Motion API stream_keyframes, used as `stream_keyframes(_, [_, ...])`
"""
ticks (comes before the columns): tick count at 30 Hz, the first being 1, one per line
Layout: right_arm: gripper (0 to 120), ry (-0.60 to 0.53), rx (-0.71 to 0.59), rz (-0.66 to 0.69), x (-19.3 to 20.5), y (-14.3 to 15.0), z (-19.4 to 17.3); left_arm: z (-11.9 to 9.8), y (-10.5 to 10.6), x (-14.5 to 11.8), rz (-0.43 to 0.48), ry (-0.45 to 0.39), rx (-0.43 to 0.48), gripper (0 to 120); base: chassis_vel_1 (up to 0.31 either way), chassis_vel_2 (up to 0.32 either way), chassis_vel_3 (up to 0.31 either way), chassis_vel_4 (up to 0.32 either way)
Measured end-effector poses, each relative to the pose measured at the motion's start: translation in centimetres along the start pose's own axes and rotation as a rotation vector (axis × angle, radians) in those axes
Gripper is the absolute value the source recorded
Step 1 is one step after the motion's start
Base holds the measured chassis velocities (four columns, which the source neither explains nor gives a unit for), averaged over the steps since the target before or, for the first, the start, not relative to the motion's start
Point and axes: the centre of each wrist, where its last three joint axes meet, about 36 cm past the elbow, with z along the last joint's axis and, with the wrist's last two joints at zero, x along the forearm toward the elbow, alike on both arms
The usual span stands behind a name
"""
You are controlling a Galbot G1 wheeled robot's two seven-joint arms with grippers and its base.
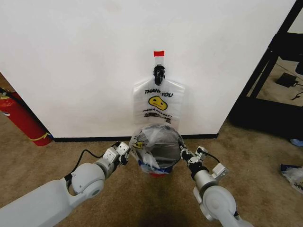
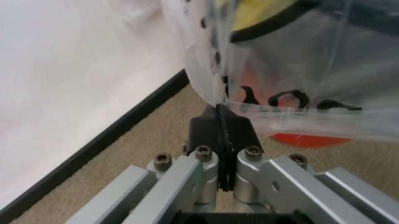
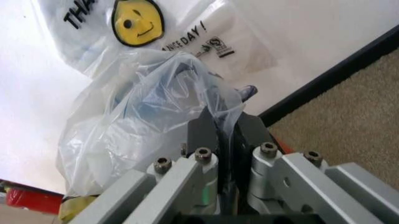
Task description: Pick up the garbage bag from the wall and place it over the trash bin.
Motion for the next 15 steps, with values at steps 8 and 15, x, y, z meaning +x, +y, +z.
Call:
stream_keyframes(8, [1, -0.007, -0.001, 0.024, -0.2, 0.3, 0.1, -0.1, -1.8, 0.8, 0.010, -0.047, -0.016, 7, 0.000, 0.000, 0.000, 0.000])
stream_keyframes(15, [1, -0.031, 0.007, 0.062, -1.0, -0.4, -0.2, -0.1, -1.3, 3.1, -0.095, -0.100, -0.077, 34, 0.000, 0.000, 0.000, 0.000])
